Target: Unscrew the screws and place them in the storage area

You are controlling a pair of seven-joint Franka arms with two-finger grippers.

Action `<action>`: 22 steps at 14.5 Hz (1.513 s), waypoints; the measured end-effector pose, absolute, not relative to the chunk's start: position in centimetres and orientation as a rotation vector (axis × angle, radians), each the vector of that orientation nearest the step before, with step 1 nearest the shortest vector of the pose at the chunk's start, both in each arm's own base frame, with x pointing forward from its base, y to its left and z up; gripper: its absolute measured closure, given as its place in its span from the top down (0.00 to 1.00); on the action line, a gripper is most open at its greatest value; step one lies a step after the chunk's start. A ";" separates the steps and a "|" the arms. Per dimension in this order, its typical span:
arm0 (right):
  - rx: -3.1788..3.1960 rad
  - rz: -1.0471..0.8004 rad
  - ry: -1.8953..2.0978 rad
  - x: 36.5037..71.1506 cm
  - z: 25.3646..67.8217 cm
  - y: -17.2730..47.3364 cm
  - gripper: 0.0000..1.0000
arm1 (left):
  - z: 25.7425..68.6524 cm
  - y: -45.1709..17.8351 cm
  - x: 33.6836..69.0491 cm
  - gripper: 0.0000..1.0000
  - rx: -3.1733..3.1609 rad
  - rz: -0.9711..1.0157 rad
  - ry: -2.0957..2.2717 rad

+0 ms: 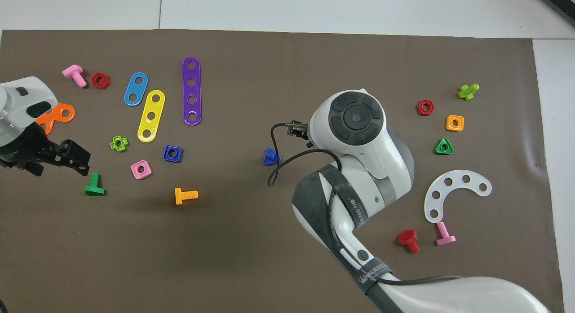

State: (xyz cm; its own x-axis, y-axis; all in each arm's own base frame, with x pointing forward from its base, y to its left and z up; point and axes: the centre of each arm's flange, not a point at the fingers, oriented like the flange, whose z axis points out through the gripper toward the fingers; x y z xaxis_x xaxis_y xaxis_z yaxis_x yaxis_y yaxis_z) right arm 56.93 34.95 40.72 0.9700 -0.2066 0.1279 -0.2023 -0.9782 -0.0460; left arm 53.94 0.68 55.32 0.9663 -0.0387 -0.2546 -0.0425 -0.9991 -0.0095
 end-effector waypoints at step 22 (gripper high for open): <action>-3.155 -0.235 0.201 55.8 32.6 44.0 0.67 | 60.6 5.1 54.1 1.00 -3.130 -0.015 -0.024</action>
